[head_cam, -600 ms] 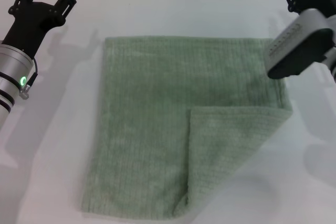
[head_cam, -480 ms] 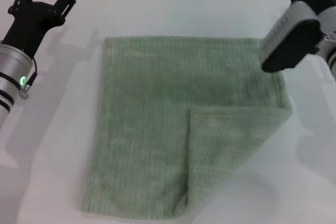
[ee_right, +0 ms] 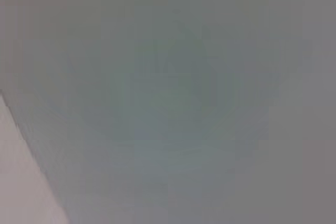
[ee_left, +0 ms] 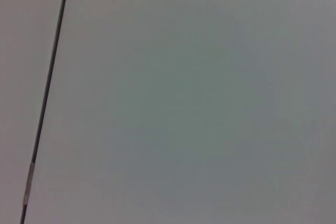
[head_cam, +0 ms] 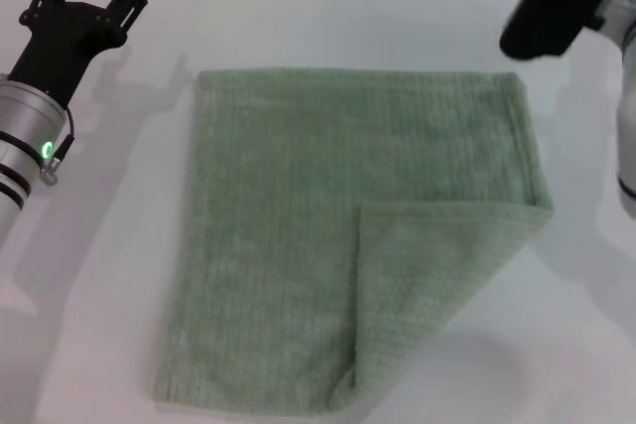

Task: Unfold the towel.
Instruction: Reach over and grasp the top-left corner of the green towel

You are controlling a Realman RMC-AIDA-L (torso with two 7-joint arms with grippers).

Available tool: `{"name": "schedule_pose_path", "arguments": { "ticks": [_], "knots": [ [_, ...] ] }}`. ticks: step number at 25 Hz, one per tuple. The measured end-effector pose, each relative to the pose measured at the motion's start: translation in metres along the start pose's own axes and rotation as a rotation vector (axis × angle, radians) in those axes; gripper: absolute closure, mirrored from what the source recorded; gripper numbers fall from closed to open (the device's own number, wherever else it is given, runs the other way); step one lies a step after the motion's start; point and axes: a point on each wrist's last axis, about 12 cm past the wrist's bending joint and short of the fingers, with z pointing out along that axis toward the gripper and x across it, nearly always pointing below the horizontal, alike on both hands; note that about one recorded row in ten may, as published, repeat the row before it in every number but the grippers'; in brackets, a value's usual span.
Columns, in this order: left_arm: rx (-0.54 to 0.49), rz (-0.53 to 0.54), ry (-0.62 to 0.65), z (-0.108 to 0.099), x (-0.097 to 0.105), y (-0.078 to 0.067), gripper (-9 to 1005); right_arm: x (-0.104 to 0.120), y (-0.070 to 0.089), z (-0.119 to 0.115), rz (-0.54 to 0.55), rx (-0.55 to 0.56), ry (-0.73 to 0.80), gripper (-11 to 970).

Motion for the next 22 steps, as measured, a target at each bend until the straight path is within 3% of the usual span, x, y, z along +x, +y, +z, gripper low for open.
{"name": "schedule_pose_path", "arguments": {
  "ticks": [2, 9, 10, 11, 12, 13, 17, 21, 22],
  "knots": [
    [0.001, 0.000, 0.002, 0.001, 0.000, -0.001, 171, -0.005, -0.003, 0.003, 0.064, -0.067, 0.137, 374],
    [0.002, -0.001, 0.002, 0.001, 0.000, -0.001, 171, -0.013, 0.000, 0.010, 0.166, -0.209, 0.301, 374],
    [0.002, -0.001, 0.002, 0.001, 0.000, -0.001, 171, -0.018, 0.000, 0.011, 0.254, -0.262, 0.296, 374],
    [0.002, -0.001, 0.002, 0.001, 0.000, -0.001, 171, -0.018, 0.000, 0.011, 0.254, -0.262, 0.296, 374],
    [0.002, -0.001, 0.002, 0.001, 0.000, -0.001, 171, -0.024, 0.000, 0.014, 0.369, -0.326, 0.261, 374],
    [0.001, -0.002, 0.003, 0.001, 0.000, 0.000, 171, -0.024, 0.000, 0.014, 0.369, -0.326, 0.261, 374],
    [0.000, 0.000, 0.004, 0.000, 0.000, 0.000, 171, -0.040, 0.003, 0.019, 0.596, -0.440, 0.149, 374],
    [-0.010, 0.000, 0.003, -0.001, 0.000, 0.003, 171, -0.047, 0.004, 0.019, 0.689, -0.471, 0.100, 374],
    [-0.011, 0.002, 0.002, -0.001, 0.000, 0.003, 171, -0.050, 0.006, 0.019, 0.756, -0.500, 0.061, 374]
  ]
}}
